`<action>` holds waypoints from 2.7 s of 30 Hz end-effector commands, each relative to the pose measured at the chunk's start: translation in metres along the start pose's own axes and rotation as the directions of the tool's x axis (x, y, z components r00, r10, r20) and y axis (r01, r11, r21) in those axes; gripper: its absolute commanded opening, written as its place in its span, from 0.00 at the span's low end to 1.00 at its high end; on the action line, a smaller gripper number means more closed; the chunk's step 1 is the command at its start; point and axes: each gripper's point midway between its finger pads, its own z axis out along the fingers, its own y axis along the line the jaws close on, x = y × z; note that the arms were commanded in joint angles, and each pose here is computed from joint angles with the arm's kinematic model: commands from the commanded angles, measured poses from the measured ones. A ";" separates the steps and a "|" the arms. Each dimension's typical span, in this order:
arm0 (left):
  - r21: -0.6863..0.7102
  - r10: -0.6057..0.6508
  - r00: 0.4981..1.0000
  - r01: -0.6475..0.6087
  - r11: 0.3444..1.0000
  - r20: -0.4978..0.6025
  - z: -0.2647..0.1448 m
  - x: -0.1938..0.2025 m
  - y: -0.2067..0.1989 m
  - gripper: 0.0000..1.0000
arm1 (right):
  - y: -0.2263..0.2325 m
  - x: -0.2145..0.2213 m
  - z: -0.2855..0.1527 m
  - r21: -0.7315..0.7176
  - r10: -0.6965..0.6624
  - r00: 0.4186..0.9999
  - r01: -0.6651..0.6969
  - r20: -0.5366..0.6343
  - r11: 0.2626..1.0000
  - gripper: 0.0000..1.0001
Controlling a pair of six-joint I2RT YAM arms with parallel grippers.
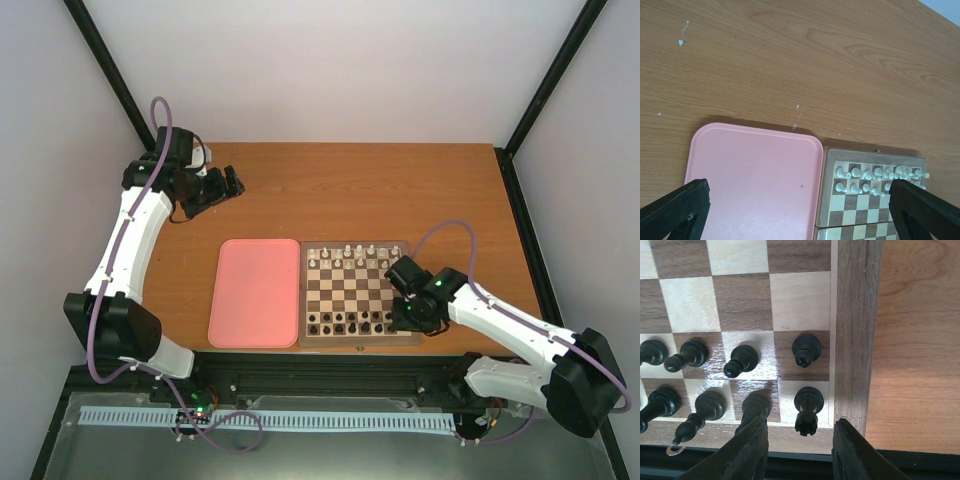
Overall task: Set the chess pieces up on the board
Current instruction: Place the chess piece on the chessboard, then reset both arms
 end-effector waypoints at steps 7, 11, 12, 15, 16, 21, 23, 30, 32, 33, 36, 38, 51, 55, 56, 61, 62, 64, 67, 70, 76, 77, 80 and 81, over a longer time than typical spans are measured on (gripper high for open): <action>0.008 0.027 0.999 -0.027 1.000 0.021 -0.004 -0.005 -0.005 1.00 | 0.003 -0.006 0.002 0.013 0.018 1.000 -0.018 -0.006 1.000 0.25; 0.009 0.027 0.999 -0.027 1.000 0.022 -0.004 -0.005 -0.005 1.00 | 0.006 -0.006 0.003 -0.001 0.011 1.000 -0.011 -0.009 1.000 0.25; 0.008 0.026 0.999 -0.026 1.000 0.022 -0.004 -0.005 -0.005 1.00 | 0.007 -0.006 0.002 -0.011 0.008 1.000 -0.008 -0.009 1.000 0.25; 0.008 0.026 0.999 -0.026 1.000 0.021 -0.004 -0.004 -0.004 1.00 | 0.012 -0.005 0.002 -0.042 0.000 1.000 0.000 -0.015 0.999 0.25; 0.007 0.027 0.999 -0.027 1.000 0.021 -0.004 -0.003 -0.004 1.00 | 0.013 -0.004 0.002 -0.049 -0.003 1.000 0.002 -0.016 0.999 0.25; 0.006 0.026 0.999 -0.026 1.000 0.020 -0.003 -0.002 -0.003 1.00 | 0.014 0.001 0.003 -0.063 -0.003 0.999 0.001 -0.034 0.998 0.25; 0.005 0.025 1.000 -0.025 1.000 0.018 -0.002 -0.002 -0.003 1.00 | 0.009 0.002 0.003 -0.044 0.005 0.999 -0.006 -0.035 0.999 0.25; 0.009 0.024 1.000 -0.024 1.000 0.015 -0.001 -0.002 -0.004 1.00 | -0.006 0.005 0.000 0.026 0.028 0.999 -0.027 -0.028 0.999 0.26; 0.008 0.023 1.000 -0.023 1.000 0.014 0.000 -0.002 -0.003 1.00 | -0.007 0.005 0.000 0.030 0.033 0.999 -0.033 -0.024 0.999 0.26; 0.008 0.024 1.000 -0.024 1.000 0.014 -0.001 -0.002 -0.004 1.00 | -0.007 0.004 0.000 0.032 0.037 0.999 -0.036 -0.022 0.999 0.26; 0.007 0.023 1.000 -0.024 1.000 0.012 0.000 -0.002 -0.003 1.00 | -0.009 0.006 0.001 0.041 0.037 0.999 -0.036 -0.029 0.999 0.26; 0.007 0.024 1.000 -0.024 1.000 0.012 0.000 -0.002 -0.003 1.00 | -0.009 0.006 0.001 0.045 0.034 0.999 -0.032 -0.033 0.998 0.26; 0.008 0.024 1.000 -0.024 1.000 0.011 0.000 -0.001 -0.003 1.00 | 0.005 -0.003 -0.016 -0.050 0.001 1.000 0.000 0.028 0.999 0.37; 0.007 0.023 1.000 -0.023 1.000 0.015 -0.001 -0.002 -0.003 1.00 | 0.012 -0.012 -0.038 -0.092 0.005 0.997 0.003 0.083 0.996 0.46; 0.006 0.022 1.000 -0.022 1.000 0.013 -0.001 -0.002 -0.003 1.00 | 0.014 -0.016 -0.043 -0.094 0.004 0.996 0.005 0.094 0.996 0.48; 0.010 0.019 1.000 -0.019 1.000 0.013 -0.001 -0.002 -0.004 1.00 | 0.032 -0.047 -0.071 -0.087 -0.029 0.987 0.043 0.161 0.995 0.97; 0.010 0.018 1.000 -0.018 1.000 0.012 -0.001 -0.003 -0.004 1.00 | 0.039 -0.057 -0.078 -0.085 -0.043 0.983 0.059 0.180 0.995 1.00; 0.008 0.020 1.000 -0.020 1.000 0.009 -0.001 -0.003 -0.004 1.00 | 0.052 -0.076 -0.090 -0.072 -0.069 0.976 0.085 0.204 0.994 1.00; 0.000 0.026 1.000 -0.026 1.000 0.015 -0.005 -0.005 -0.004 1.00 | 0.073 -0.106 -0.105 -0.049 -0.103 0.968 0.117 0.227 0.992 1.00; -0.002 0.030 0.999 -0.029 1.000 0.016 -0.006 -0.007 -0.005 1.00 | 0.101 -0.134 -0.117 -0.072 -0.145 0.960 0.166 0.241 0.983 1.00; -0.022 0.021 1.000 -0.021 1.000 0.007 -0.010 -0.006 -0.003 1.00 | 0.129 -0.163 -0.122 -0.091 -0.174 0.949 0.204 0.262 0.975 1.00; -0.034 0.021 1.000 -0.020 0.999 0.010 -0.011 -0.006 -0.001 1.00 | 0.131 -0.165 -0.123 -0.092 -0.176 0.947 0.207 0.268 0.974 1.00; -0.052 0.020 1.000 -0.019 0.998 0.020 -0.016 -0.005 0.002 1.00 | 0.137 -0.168 -0.124 -0.118 -0.194 0.938 0.236 0.288 0.965 1.00; -0.053 0.016 1.000 -0.015 0.998 0.020 -0.016 -0.004 0.002 1.00 | 0.138 -0.169 -0.124 -0.117 -0.200 0.935 0.242 0.292 0.963 1.00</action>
